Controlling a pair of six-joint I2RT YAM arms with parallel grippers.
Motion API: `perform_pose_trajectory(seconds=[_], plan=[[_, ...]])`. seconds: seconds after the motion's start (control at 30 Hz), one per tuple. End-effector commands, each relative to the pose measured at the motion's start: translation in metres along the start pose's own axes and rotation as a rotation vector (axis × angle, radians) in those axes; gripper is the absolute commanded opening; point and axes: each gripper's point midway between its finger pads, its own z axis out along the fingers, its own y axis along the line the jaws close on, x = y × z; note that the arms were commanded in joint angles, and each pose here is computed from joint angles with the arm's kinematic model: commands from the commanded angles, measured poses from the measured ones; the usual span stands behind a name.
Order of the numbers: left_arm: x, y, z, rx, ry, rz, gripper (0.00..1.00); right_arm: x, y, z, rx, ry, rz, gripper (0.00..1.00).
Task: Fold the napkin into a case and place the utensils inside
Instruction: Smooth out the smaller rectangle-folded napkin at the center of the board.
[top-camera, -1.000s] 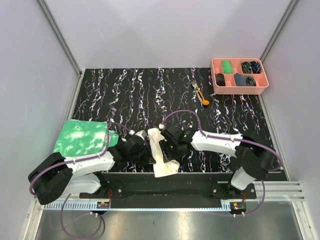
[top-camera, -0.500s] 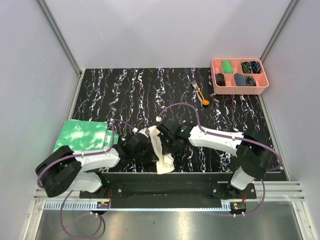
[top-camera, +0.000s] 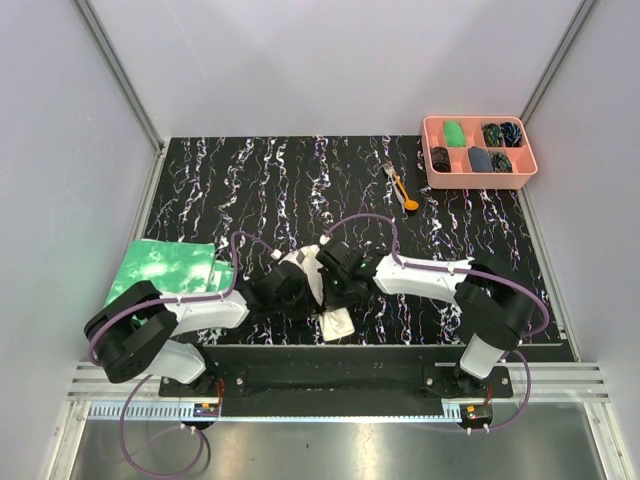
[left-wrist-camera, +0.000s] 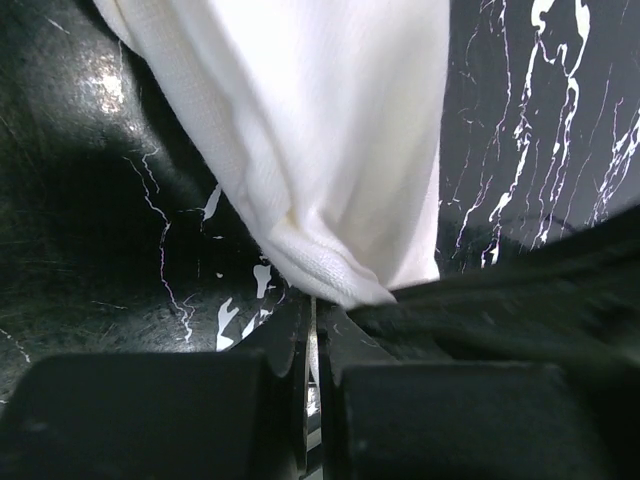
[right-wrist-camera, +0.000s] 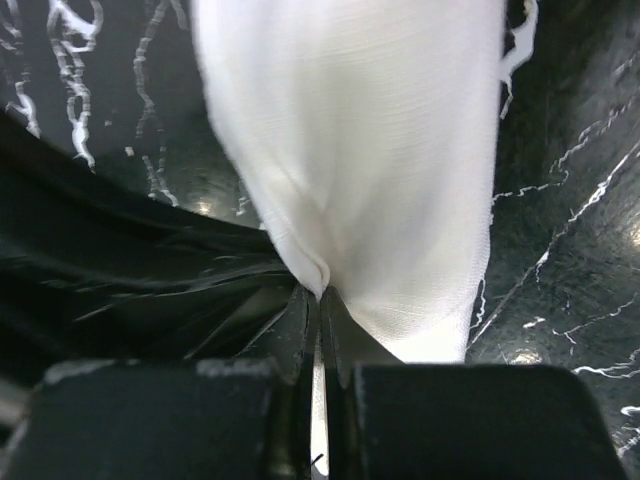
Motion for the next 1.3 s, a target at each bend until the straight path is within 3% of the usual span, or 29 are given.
perform_pose_trajectory(seconds=[0.0,0.27,0.4,0.63,1.1,1.27], plan=[[-0.006,-0.009,-0.001,0.051,-0.038,0.013,0.01,-0.005,0.003,0.009,-0.039,-0.053,0.074,0.00],[-0.002,-0.005,-0.019,0.056,-0.032,0.044,0.22,0.001,-0.010,0.024,-0.041,-0.061,0.116,0.02],[-0.034,-0.007,-0.047,0.062,-0.132,0.045,0.26,0.000,-0.014,0.021,-0.043,-0.071,0.117,0.06],[-0.108,-0.039,-0.063,0.168,-0.249,0.049,0.19,0.002,-0.016,0.016,-0.053,-0.077,0.115,0.10],[-0.126,-0.033,0.003,0.110,-0.137,0.049,0.10,-0.007,-0.014,0.002,-0.089,-0.101,0.121,0.15],[-0.128,-0.010,0.020,0.039,-0.125,0.066,0.07,-0.006,-0.007,-0.002,-0.123,-0.087,0.112,0.30]])
